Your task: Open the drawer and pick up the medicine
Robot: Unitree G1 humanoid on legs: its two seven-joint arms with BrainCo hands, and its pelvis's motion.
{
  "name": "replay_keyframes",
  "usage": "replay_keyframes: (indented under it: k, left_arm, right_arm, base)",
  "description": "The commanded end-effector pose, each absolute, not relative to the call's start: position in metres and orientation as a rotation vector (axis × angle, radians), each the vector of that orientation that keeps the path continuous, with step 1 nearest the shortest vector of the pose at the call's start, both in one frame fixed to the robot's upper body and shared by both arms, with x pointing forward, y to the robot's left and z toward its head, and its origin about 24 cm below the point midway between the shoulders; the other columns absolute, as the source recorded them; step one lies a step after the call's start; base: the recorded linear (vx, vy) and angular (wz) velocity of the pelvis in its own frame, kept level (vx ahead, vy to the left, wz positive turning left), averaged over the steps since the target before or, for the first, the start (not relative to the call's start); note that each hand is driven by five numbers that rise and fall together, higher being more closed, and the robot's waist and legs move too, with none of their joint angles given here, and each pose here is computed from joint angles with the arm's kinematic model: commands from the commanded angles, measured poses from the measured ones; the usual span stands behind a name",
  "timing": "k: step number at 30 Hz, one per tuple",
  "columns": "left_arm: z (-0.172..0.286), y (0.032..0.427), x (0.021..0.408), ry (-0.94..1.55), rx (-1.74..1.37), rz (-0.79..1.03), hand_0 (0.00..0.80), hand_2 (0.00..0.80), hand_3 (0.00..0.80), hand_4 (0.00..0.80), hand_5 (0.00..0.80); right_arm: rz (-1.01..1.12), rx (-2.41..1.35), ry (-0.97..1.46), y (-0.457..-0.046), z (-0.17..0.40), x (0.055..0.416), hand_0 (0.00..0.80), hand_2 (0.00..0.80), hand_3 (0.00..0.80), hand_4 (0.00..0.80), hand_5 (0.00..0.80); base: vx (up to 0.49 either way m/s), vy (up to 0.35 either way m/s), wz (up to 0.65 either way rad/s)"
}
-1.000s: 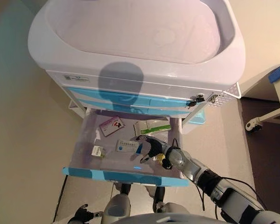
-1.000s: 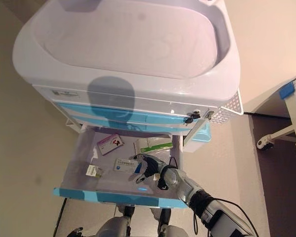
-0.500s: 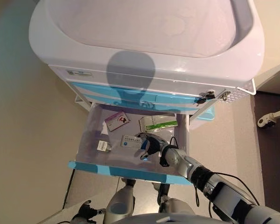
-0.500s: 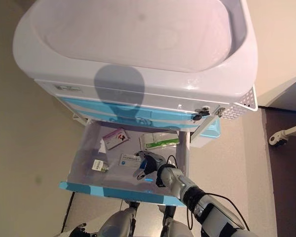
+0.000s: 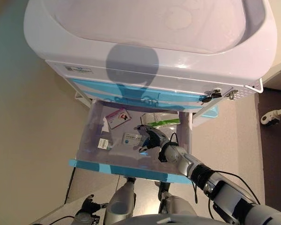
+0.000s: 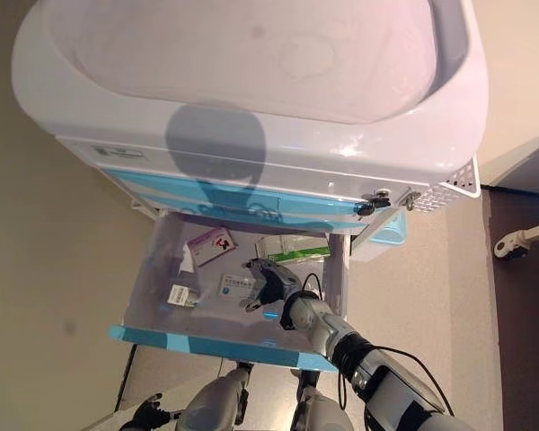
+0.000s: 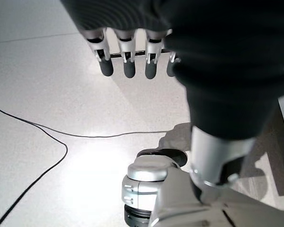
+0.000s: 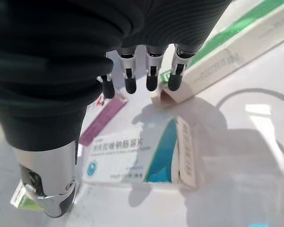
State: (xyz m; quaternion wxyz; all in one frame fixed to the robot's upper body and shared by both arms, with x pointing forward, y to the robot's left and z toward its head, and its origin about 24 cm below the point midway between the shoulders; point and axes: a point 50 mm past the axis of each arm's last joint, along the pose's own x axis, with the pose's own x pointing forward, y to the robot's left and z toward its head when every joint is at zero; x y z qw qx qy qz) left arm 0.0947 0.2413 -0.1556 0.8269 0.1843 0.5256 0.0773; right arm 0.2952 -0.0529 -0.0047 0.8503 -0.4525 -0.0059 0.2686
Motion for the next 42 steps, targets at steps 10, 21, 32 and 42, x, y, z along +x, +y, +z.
replay_keyframes:
  k: [10, 21, 32, 42]
  left_arm:
    - [-0.158, 0.233, 0.097, 1.119, 0.38, 0.175, 0.0, 0.0, 0.0, 0.0, 0.0]
    - [-0.155, 0.224, 0.113, 1.061, 0.367, 0.136, 0.0, 0.0, 0.0, 0.0, 0.0]
    - [-0.153, 0.214, 0.127, 1.036, 0.377, 0.104, 0.0, 0.0, 0.0, 0.0, 0.0]
    - [-0.153, 0.208, 0.132, 1.027, 0.367, 0.106, 0.0, 0.0, 0.0, 0.0, 0.0]
  right_arm:
    - [0.573, -1.036, -0.09, -0.023, 0.004, 0.304, 0.0, 0.0, 0.0, 0.0, 0.0]
    - [0.574, -1.272, 0.046, -0.039, -0.026, 0.307, 0.0, 0.0, 0.0, 0.0, 0.0]
    - [0.525, -1.365, 0.094, -0.053, -0.033, 0.31, 0.0, 0.0, 0.0, 0.0, 0.0]
    - [0.534, -1.348, 0.036, -0.04, -0.026, 0.31, 0.8, 0.8, 0.8, 0.8, 0.8]
  base:
    - [0.0, 0.0, 0.0]
    - [-0.001, -0.001, 0.02]
    - [-0.004, 0.003, 0.09]
    - [-0.006, 0.009, 0.01]
